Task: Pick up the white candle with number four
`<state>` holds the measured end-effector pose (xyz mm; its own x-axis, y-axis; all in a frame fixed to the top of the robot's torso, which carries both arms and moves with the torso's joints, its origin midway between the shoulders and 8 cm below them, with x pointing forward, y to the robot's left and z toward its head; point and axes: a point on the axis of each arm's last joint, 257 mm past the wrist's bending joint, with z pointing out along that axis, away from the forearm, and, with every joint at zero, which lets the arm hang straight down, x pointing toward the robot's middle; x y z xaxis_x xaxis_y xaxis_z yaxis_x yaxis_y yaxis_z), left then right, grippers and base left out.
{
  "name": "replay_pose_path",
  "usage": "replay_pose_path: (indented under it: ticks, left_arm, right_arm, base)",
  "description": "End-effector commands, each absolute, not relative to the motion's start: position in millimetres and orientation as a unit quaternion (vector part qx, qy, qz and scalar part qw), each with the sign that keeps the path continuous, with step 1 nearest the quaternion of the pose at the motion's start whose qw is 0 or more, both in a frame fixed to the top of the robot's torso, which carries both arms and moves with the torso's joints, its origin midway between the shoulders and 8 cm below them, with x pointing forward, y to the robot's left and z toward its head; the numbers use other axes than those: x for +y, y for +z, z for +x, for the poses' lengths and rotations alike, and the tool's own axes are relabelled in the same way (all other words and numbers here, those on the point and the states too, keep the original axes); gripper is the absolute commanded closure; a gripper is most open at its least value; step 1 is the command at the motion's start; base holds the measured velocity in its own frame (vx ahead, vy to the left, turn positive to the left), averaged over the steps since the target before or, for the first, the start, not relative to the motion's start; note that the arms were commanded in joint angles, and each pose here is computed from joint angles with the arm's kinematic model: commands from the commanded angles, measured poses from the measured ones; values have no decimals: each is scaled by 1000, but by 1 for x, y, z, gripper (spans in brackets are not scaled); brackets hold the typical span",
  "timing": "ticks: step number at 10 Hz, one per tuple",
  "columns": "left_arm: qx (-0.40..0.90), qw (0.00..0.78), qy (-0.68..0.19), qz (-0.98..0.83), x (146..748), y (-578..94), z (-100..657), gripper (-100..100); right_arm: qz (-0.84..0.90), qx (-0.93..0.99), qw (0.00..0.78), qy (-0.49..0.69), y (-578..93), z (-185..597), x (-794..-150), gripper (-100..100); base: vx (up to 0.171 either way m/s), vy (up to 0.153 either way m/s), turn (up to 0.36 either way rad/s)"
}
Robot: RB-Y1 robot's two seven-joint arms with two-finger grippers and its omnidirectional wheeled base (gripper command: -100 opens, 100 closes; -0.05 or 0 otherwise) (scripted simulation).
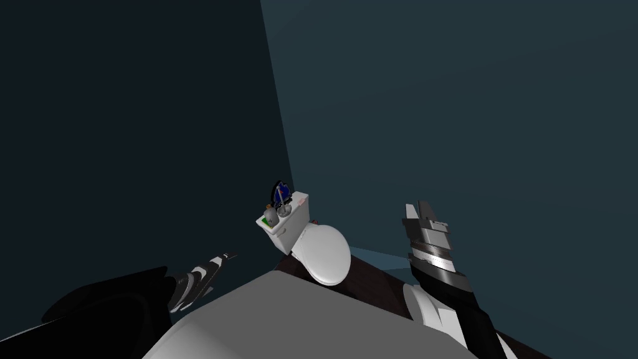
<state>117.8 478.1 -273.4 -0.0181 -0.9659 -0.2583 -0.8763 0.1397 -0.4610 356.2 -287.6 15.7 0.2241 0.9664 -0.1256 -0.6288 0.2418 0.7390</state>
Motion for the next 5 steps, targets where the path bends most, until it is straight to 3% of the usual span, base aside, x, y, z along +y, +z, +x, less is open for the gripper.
replay_pose_path:
  ticks: [1,5]
  left_arm:
    - [708,261,-86,-650,478,-273,118,-100]
    - [708,261,-86,-650,478,-273,118,-100]
  right_arm:
    - [283,298,729,547,16,356,-288,0]
    - [283,298,729,547,16,356,-288,0]
  base:
    - [0,0,0]
    - [0,-1,4]
